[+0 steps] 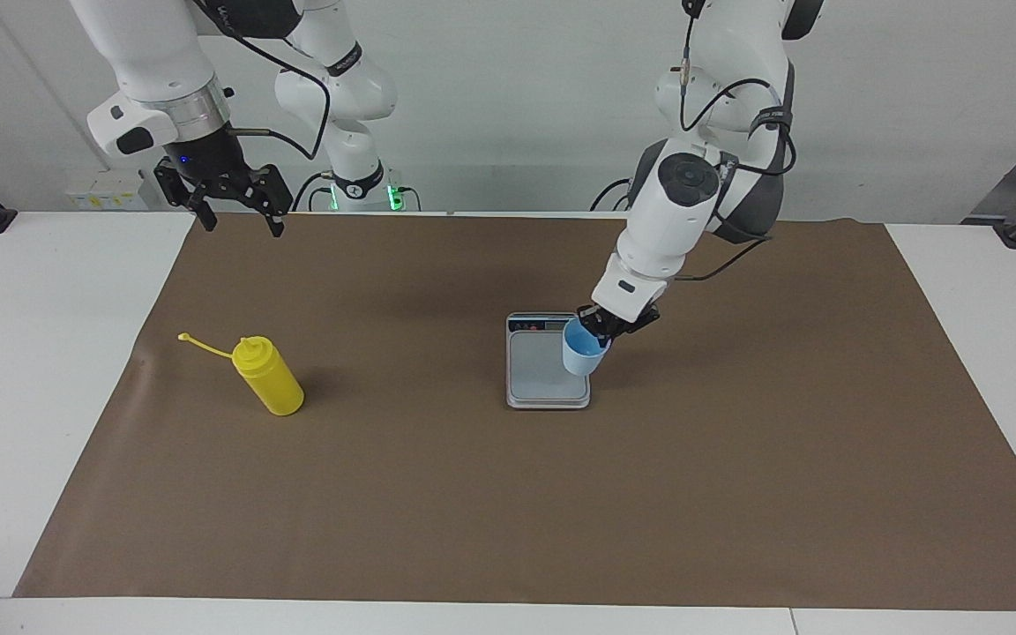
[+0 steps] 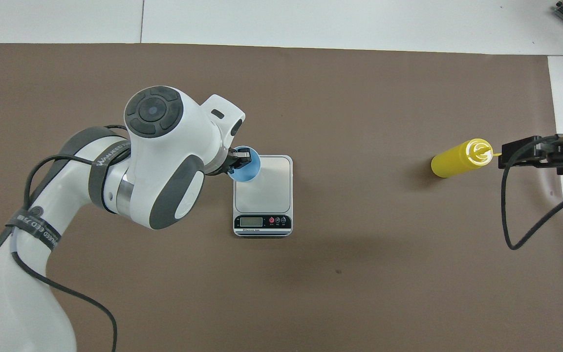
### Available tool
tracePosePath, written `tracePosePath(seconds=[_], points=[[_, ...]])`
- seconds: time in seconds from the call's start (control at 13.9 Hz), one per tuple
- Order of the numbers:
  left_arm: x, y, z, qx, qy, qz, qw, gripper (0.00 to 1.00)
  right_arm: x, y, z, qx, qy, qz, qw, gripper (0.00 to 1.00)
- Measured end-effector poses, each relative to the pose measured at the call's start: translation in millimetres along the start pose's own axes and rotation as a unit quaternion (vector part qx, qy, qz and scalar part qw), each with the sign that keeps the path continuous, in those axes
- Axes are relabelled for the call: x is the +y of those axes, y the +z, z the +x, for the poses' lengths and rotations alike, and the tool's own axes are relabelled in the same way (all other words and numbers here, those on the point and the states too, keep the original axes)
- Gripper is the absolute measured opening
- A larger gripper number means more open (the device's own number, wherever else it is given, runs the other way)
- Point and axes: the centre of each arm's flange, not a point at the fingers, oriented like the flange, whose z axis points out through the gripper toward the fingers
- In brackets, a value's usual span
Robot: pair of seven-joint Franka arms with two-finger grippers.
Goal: Pour seasoning into cup on scale with both arms
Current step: 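Carry the blue cup with the left gripper onto the scale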
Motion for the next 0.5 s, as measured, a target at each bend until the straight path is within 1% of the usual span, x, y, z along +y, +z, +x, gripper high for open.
tracePosePath(seconds=[0.29,0.5], points=[[16,9,-10,-0.004,0.008,0.001,1.0,0.04,0,0,0,0.0,0.0,0.0,1.0,1.0],[20,22,-10,-0.007,0.008,0.003,1.0,0.04,5,0,1,0.0,0.005,0.0,1.0,1.0]])
